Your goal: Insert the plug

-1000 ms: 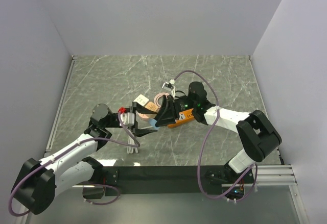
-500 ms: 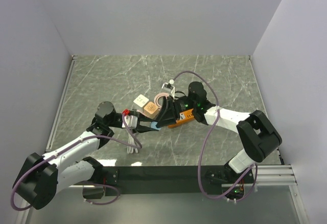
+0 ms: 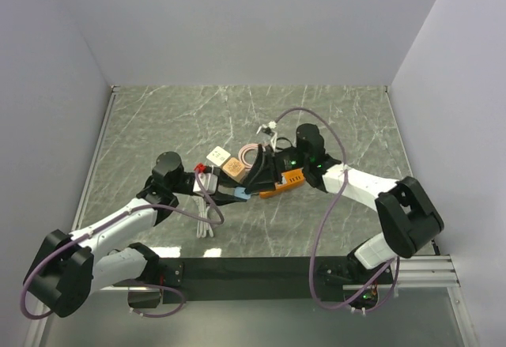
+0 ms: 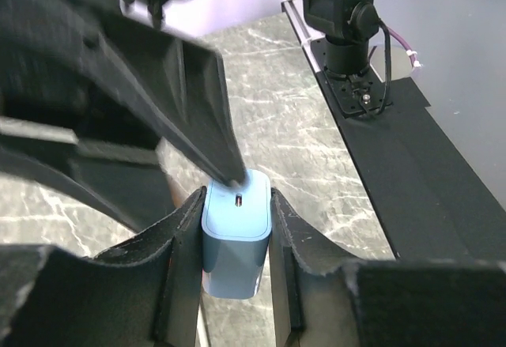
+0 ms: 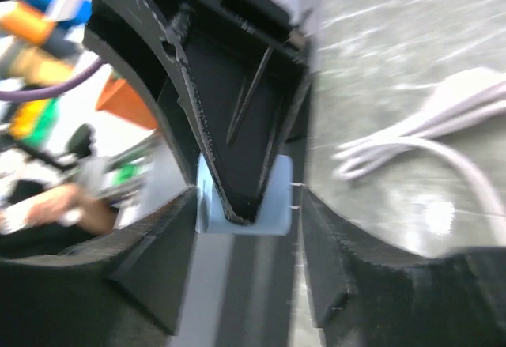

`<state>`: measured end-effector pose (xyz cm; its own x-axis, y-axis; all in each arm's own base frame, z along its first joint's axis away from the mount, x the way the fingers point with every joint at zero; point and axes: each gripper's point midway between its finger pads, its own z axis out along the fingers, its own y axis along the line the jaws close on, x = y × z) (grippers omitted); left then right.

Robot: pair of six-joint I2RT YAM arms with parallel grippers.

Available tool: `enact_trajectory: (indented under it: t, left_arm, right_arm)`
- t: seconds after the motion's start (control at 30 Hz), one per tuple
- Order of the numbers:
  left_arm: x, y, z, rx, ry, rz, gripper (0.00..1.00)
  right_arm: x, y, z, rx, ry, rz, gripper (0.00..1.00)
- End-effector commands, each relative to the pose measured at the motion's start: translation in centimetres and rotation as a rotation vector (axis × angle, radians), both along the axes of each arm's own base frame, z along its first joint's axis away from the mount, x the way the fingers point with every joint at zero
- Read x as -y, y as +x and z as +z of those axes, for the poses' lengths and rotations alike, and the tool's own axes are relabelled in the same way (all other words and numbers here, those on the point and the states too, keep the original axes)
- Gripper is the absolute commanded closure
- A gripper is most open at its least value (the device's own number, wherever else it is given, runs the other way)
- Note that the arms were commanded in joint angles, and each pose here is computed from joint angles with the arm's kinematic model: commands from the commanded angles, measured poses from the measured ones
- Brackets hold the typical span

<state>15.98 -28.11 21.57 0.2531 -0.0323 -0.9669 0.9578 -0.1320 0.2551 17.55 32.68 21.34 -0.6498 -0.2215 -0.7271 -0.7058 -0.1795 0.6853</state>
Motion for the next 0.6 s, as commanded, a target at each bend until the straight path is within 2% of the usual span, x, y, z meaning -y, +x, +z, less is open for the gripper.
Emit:
enact_trajectory:
  t: [0.0,0.07,0.23,0.37,0.5,0.57]
  left_arm:
    - [0.4,0.2,1.1,-0.02,0.004,-0.022,0.99]
    - [0.4,0.2,0.9,-0.028,0.009,-0.028,0.99]
    - [0.5,0.4,0.9,-0.033,0.012,-0.019,0.99]
    - [0.9,1.8,0.8,-0.055,0.02,0.052,0.99]
    - [1.4,4.7,0.4,-0.078,0.032,0.216,0.99]
    - [1.5,5.7,0.2,-0.089,0.028,0.276,0.99]
  right_arm:
    - [1.1,2.9,1.9,0.232,0.038,-0.143,0.36]
    - [1.7,4.2,1.1,0.232,-0.022,-0.237,0.29]
    - [2.2,5.1,1.4,0.239,-0.06,-0.34,0.11]
    - [3.0,7.8,0.7,0.26,-0.189,-0.608,0.11]
    - [3.4,8.2,0.6,0.19,-0.238,-0.761,0.16]
    - [3.0,7.3,0.9,0.189,-0.251,-0.766,0.18]
